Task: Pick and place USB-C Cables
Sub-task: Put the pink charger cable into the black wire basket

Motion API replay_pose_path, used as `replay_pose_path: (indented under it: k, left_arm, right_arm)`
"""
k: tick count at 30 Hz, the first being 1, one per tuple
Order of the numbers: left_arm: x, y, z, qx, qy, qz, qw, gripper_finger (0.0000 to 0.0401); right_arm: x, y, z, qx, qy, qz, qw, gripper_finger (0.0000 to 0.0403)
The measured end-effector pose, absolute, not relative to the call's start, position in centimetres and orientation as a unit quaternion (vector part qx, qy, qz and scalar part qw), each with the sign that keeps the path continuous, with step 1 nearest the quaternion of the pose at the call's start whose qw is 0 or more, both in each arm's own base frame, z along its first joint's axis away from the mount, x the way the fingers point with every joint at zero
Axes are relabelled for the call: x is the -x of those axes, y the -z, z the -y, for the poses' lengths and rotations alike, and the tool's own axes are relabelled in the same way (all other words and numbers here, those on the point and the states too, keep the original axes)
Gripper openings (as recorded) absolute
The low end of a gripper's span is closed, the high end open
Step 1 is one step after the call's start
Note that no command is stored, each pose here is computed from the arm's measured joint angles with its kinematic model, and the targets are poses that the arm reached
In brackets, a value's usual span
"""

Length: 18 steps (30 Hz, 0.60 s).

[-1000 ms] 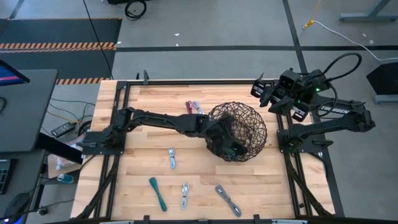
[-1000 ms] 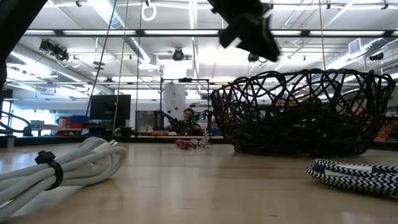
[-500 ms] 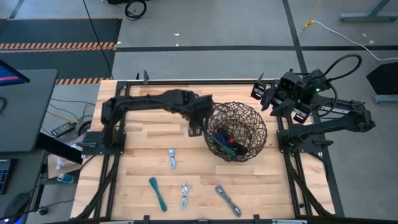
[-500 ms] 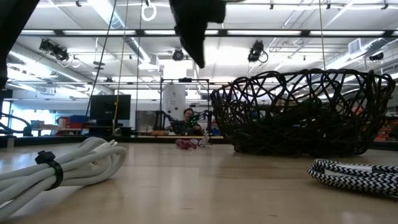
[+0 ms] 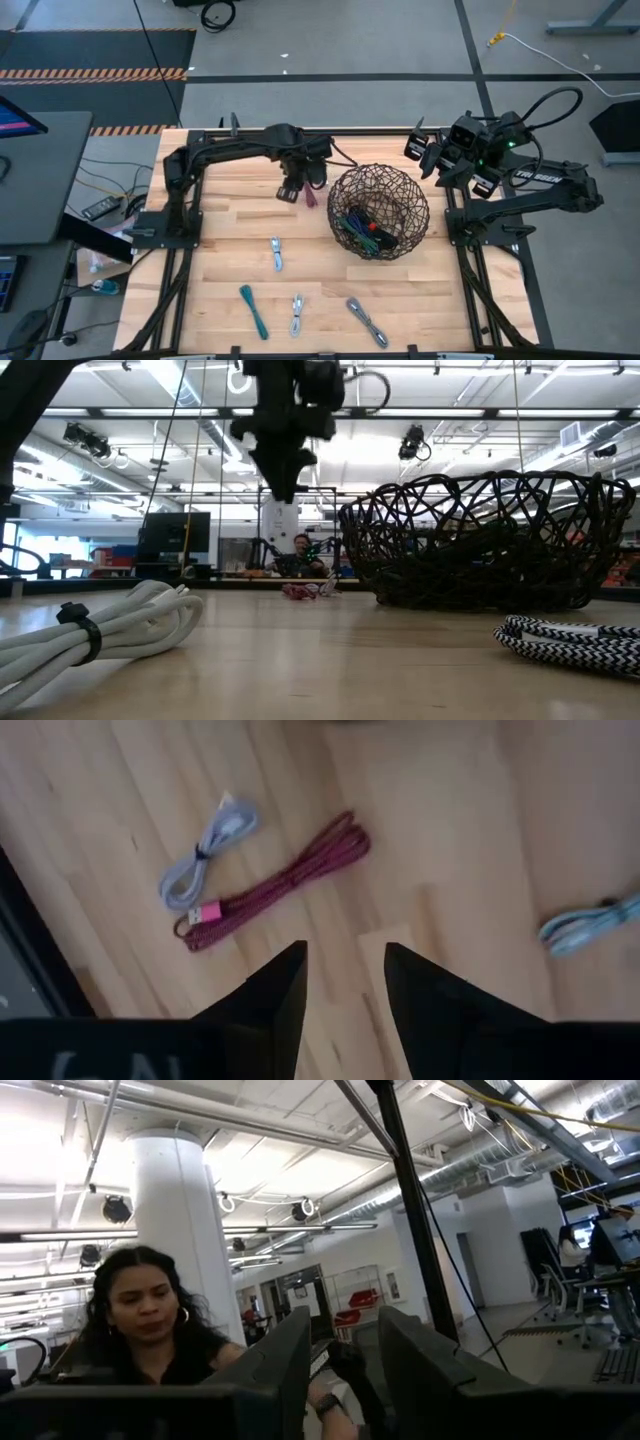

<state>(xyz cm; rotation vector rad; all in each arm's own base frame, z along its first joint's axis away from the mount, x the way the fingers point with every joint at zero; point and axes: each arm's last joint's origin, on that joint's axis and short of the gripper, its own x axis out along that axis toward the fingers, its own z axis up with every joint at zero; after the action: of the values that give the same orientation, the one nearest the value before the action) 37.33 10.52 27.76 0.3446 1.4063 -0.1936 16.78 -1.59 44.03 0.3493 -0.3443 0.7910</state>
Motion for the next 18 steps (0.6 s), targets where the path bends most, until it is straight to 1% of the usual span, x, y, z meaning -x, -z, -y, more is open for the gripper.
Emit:
replay_pose_path:
  k: [4,8,13,15,18]
  left_arm:
    - [-36.4,-25.1,-11.7,-0.159,0.110,-0.667,0.719,0.0142]
    - [-36.2,-22.7,-11.3,-0.202,0.159,-0.666,0.700,0.0142]
    - [-37.3,-20.8,-9.4,-0.275,0.195,-0.623,0.706,0.0142]
    - [-38.1,-20.6,-8.5,-0.302,0.196,-0.595,0.718,0.0143]
    - [-38.8,-20.6,-7.6,-0.330,0.203,-0.570,0.724,0.0152]
  right_arm:
    - [-16.8,-44.0,1.6,-0.169,-0.381,0.166,0.894,0.0126]
    - [-16.8,-44.1,1.6,-0.171,-0.376,0.170,0.895,0.0126]
    - [-16.8,-44.1,1.7,-0.174,-0.368,0.175,0.896,0.0126]
    - [-16.8,-44.1,1.7,-0.177,-0.361,0.179,0.898,0.0126]
    - [-16.9,-44.1,1.8,-0.178,-0.354,0.184,0.899,0.0126]
